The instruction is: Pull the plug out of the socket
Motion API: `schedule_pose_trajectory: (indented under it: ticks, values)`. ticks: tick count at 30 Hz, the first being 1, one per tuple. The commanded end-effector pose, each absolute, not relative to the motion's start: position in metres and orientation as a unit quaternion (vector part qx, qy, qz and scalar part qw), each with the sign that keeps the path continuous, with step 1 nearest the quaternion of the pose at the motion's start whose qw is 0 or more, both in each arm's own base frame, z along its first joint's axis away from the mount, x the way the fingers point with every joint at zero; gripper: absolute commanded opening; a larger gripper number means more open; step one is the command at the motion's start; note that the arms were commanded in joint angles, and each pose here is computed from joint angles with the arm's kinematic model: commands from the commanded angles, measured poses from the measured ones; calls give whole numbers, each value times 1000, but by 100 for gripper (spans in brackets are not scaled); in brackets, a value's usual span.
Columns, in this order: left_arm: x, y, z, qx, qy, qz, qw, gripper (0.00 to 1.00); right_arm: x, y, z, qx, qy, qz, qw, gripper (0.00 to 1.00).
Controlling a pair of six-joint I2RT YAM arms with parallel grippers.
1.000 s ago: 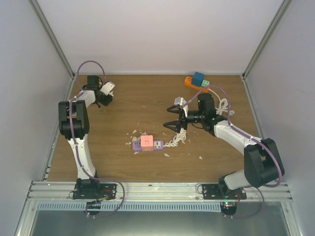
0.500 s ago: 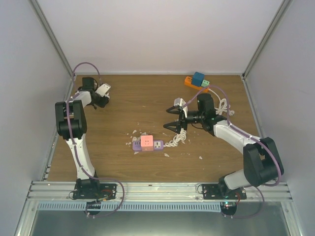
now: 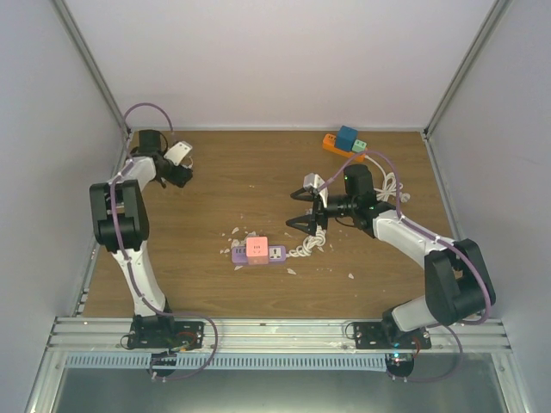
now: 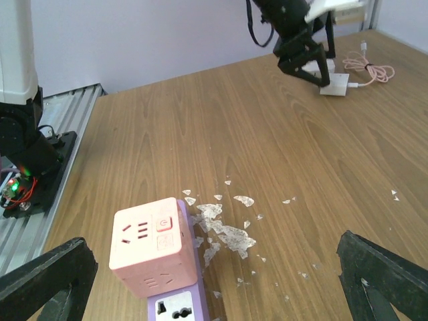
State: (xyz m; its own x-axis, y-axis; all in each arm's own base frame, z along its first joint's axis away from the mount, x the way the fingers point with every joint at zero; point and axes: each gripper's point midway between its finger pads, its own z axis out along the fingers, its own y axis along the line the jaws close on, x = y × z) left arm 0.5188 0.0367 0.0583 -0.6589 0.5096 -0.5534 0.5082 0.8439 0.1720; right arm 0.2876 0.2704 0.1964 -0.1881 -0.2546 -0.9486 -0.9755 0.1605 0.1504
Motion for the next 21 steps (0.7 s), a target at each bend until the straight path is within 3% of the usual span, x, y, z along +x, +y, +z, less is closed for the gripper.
schedule_pose_trajectory:
  ticks: [1, 14, 20, 21]
  values:
    - [515, 28, 127, 297, 882, -1, 366, 84, 287, 269, 194, -494, 630, 432, 416, 99]
    - [463, -36, 208, 362, 831, -79, 414, 95, 284, 267, 185, -511, 624, 419, 417, 100]
    - [407, -94, 223, 430, 788, -145, 416, 99, 278, 267, 179, -530, 614, 415, 412, 100]
    - [379, -120, 223, 458, 766, -179, 413, 99, 280, 266, 174, -533, 619, 406, 410, 100]
